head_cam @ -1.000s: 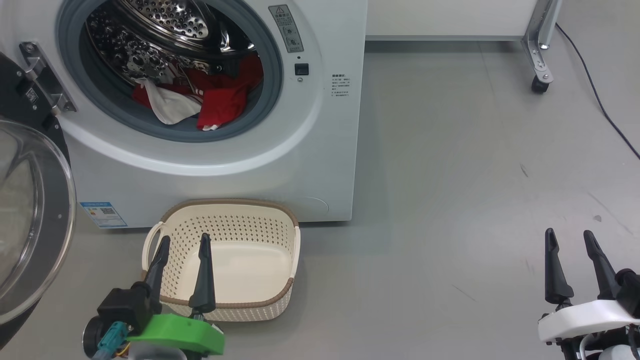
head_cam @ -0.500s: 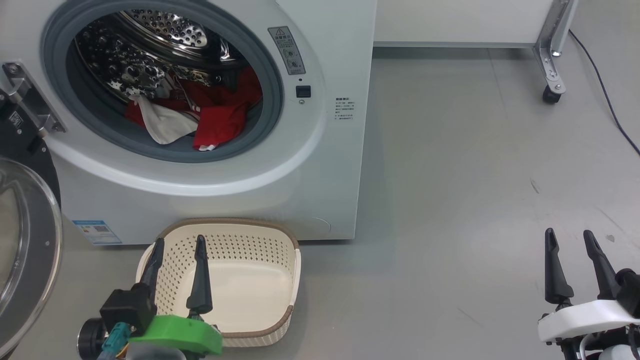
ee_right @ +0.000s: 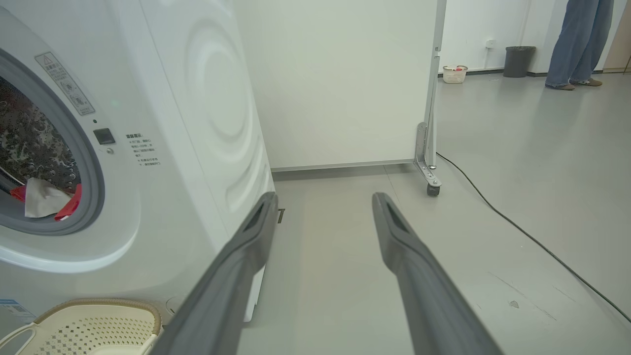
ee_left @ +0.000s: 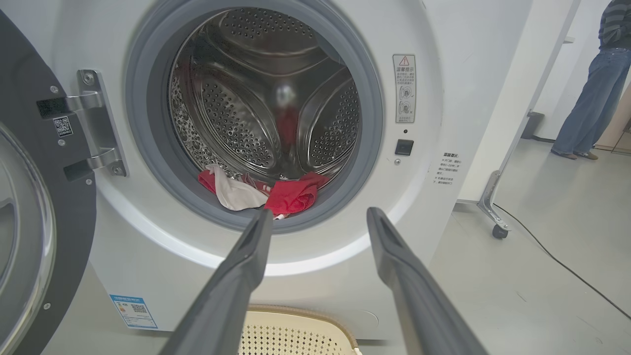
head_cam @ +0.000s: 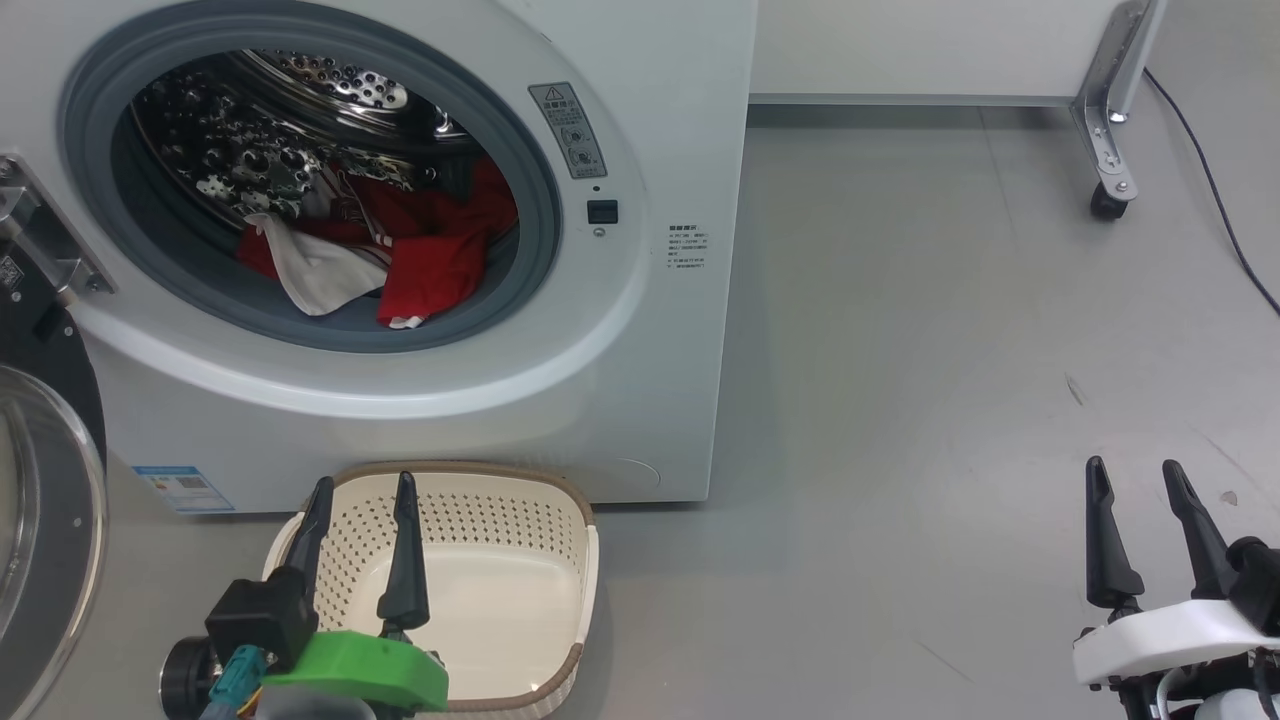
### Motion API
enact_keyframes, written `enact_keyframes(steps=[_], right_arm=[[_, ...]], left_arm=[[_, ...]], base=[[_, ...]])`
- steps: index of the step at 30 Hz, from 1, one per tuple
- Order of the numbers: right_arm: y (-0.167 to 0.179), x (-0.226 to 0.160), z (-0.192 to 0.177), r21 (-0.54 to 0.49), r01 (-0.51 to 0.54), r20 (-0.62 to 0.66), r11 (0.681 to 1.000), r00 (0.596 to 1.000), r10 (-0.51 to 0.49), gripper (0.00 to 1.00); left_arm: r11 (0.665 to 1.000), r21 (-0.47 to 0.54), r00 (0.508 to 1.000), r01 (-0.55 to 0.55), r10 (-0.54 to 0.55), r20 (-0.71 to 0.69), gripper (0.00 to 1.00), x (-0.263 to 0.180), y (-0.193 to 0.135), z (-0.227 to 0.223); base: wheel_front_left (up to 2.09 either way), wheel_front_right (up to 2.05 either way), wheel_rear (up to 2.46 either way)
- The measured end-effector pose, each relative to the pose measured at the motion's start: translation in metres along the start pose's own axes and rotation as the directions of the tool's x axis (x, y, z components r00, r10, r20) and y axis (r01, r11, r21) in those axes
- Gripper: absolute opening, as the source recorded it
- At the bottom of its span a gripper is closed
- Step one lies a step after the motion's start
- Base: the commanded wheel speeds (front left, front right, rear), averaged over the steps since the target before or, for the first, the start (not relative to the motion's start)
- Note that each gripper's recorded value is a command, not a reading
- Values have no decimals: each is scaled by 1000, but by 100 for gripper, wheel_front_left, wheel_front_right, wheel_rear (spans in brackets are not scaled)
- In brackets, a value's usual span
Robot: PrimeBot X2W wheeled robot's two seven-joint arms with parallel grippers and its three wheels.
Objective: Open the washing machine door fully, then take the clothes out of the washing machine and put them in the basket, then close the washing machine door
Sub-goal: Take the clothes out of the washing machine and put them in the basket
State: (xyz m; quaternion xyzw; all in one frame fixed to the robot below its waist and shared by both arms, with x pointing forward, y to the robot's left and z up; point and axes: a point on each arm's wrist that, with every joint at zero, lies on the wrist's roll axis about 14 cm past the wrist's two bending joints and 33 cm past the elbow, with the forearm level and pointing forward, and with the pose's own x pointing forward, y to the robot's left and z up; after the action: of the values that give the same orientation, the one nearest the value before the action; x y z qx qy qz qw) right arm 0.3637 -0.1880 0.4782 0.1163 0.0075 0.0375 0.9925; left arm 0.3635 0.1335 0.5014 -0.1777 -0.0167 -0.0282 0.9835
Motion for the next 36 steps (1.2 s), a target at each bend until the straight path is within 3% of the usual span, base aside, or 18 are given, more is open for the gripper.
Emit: enact_keyframes(steps=[36], right_arm=[[2, -2, 0, 0, -5, 0, 1000, 1000, 5, 100]], left_arm=[[1000, -1, 1000, 9, -9, -21, 100, 0, -5, -7]], base=[[1, -1, 0]])
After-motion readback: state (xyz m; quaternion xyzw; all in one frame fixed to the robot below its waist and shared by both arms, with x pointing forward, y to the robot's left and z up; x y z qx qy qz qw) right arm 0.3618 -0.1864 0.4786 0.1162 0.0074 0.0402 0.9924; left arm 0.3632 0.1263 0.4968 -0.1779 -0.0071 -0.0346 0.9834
